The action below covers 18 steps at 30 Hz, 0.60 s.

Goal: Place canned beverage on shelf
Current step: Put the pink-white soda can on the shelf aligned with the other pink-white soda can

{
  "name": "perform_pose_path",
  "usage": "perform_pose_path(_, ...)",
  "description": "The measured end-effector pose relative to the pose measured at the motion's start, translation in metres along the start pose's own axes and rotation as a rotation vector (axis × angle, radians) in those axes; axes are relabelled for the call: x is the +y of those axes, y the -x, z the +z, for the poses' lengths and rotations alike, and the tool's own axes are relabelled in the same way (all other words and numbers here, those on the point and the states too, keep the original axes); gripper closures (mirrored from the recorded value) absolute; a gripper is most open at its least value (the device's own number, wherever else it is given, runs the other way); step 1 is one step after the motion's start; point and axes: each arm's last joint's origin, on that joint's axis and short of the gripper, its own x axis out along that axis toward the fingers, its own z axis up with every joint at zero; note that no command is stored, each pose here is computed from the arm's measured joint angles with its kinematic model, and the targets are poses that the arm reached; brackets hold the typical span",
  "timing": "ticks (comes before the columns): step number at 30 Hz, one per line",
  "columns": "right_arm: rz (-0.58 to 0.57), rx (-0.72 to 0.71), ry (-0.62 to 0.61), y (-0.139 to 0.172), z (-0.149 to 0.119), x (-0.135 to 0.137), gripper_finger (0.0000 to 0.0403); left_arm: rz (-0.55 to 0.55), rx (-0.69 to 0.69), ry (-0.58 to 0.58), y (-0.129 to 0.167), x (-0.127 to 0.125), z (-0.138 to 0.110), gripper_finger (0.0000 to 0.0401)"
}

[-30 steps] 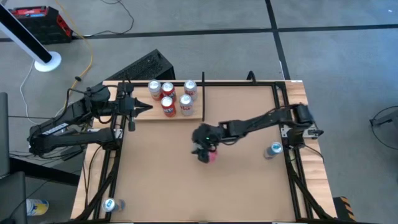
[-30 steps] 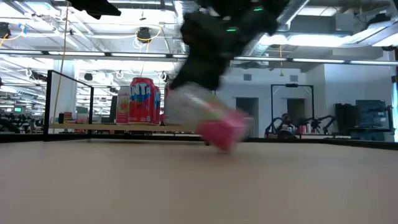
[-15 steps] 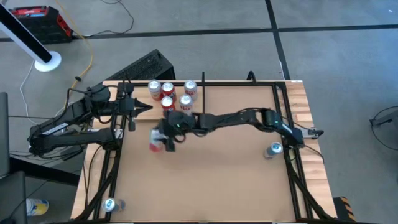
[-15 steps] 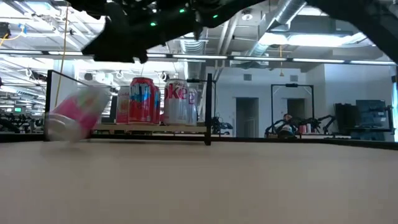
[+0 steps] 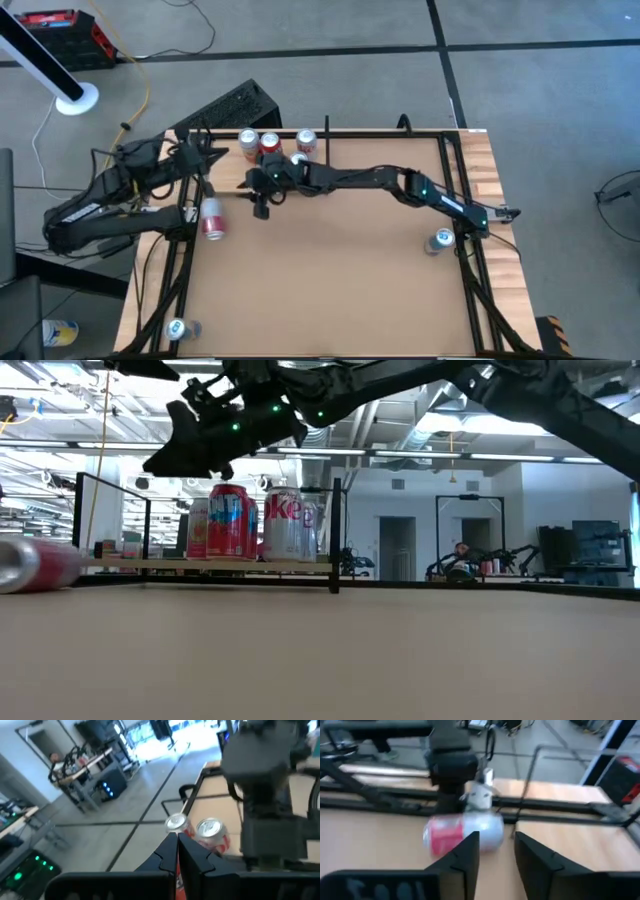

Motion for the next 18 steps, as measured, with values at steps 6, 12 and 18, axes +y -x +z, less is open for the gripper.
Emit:
perform_pose_path(6, 0.018, 0.074, 0.032, 0.016, 0.019, 0.027, 0.0303, -0.041, -0.060, 0.040, 0.014, 0.001, 0.000, 0.0401)
perform_pose_path(12, 0.031, 0.338, 0.084, 0.071, 0.047, 0.060, 0.0332, -0.184, 0.039, 0.189, 0.007, -0.007, -0.008, 0.0401)
perform_pose_path(18, 0.104, 0.684, 0.077, 0.152, 0.065, 0.091, 0.0351, -0.381, 0.384, 0.368, -0.026, -0.028, -0.029, 0.0401)
